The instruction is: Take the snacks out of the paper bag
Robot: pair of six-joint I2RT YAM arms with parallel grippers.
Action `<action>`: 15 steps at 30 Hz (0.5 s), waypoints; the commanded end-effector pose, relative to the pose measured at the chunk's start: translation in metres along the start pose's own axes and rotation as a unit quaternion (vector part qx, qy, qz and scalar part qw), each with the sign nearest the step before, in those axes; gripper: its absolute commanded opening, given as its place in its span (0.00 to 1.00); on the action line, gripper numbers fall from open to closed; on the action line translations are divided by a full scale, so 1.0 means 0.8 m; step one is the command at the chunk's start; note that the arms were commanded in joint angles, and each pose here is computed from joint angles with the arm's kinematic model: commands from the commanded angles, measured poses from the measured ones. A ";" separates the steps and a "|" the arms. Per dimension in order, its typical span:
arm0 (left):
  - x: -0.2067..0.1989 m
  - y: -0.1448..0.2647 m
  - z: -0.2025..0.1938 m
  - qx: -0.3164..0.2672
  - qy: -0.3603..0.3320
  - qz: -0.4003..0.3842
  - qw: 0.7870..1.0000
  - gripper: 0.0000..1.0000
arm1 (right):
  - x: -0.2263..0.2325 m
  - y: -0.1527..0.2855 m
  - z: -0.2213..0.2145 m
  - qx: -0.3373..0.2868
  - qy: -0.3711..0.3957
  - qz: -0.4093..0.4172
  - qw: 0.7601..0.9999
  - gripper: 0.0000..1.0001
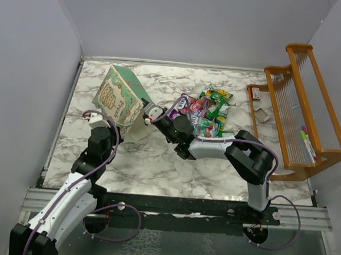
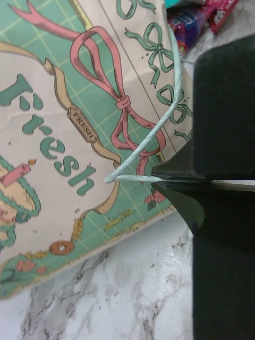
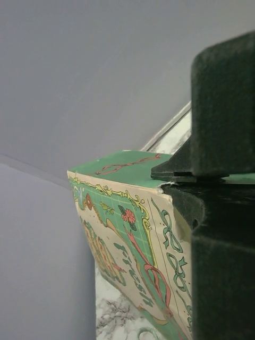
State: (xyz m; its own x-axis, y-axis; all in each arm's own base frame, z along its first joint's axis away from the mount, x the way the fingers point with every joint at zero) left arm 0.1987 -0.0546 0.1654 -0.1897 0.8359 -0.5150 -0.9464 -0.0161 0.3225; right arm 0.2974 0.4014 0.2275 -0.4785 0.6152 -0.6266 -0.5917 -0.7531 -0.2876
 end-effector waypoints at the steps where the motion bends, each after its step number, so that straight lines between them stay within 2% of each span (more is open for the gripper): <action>1: 0.014 0.000 0.006 -0.043 0.044 0.060 0.996 0.00 | -0.017 -0.003 0.019 -0.001 -0.014 -0.089 0.996 0.01; 6: 0.020 -0.009 -0.002 -0.050 0.072 0.082 0.993 0.00 | -0.018 -0.006 0.035 -0.037 -0.022 -0.094 0.995 0.01; 11: -0.001 0.001 0.015 -0.055 0.098 0.035 0.993 0.00 | -0.023 0.002 0.070 -0.069 0.011 -0.110 0.991 0.01; 13: 0.008 0.001 0.009 -0.081 0.128 0.030 0.988 0.00 | -0.018 0.013 0.071 -0.082 -0.002 -0.103 0.991 0.01; 15: 0.016 -0.010 0.003 -0.126 0.172 0.028 0.977 0.00 | -0.016 0.002 0.064 -0.079 -0.004 -0.131 0.988 0.01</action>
State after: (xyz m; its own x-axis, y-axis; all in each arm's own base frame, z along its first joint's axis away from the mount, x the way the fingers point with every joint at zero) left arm 0.2006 -0.0486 0.1684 -0.2840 0.7065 -0.6483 -0.9533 -0.1354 0.2700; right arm 0.2722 0.4090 0.2449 -0.4081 0.6918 -0.5957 -0.5965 -0.6960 -0.3997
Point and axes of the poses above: each gripper's point midway between its finger pads, its own y axis back along the fingers, its own x axis along the line the jaws close on, z = x × y, the point moved 8 cm from there along y, back along the fingers, and after that the axes turned 10 degrees about y, right-handed, at the moved point
